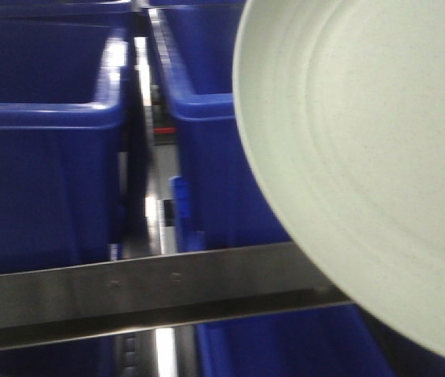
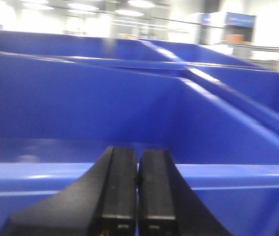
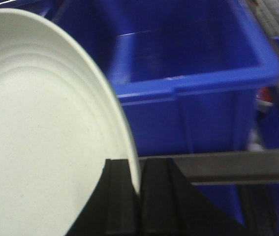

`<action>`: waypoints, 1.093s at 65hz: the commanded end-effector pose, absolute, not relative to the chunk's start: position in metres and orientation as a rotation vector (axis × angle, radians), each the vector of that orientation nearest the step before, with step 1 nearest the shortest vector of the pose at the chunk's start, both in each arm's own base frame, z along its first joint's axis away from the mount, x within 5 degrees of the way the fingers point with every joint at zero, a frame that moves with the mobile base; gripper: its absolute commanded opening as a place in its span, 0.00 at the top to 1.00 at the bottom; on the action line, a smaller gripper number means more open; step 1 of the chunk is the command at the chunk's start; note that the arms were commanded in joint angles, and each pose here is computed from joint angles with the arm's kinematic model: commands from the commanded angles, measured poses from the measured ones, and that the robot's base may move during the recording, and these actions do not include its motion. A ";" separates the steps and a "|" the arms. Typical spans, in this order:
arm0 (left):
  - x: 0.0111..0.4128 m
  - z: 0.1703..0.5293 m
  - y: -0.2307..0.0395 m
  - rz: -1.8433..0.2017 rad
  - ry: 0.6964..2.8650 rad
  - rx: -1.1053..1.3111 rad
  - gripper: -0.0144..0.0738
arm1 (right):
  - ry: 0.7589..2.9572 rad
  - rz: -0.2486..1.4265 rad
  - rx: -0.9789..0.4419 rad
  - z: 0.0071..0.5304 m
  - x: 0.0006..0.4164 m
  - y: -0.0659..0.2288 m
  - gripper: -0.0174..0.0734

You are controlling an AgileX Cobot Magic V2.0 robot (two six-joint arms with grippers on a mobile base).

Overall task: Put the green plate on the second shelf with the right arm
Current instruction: 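Drive up to the shelf rack and extend the plate over a blue bin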

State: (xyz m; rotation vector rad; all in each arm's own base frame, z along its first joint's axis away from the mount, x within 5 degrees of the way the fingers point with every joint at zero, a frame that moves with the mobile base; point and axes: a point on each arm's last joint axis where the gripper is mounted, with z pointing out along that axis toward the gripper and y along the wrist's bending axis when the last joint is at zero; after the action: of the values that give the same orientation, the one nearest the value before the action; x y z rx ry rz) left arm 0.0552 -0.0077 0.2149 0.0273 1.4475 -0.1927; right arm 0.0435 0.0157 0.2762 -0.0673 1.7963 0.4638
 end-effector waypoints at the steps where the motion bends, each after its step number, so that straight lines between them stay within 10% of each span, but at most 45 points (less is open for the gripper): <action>1: 0.055 0.210 -0.008 -0.210 1.387 0.026 0.69 | 1.669 0.489 -0.063 0.295 0.045 0.016 0.78; 71: 0.055 0.210 -0.008 -0.210 1.387 0.026 0.69 | 1.613 0.502 -0.062 0.301 0.045 0.017 0.78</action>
State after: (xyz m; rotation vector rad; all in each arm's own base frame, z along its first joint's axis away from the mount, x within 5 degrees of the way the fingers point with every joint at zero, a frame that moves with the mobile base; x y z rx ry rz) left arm 0.0552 -0.0077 0.2149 0.0273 1.4475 -0.1927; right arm 0.0436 0.0157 0.2767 -0.0672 1.7908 0.4651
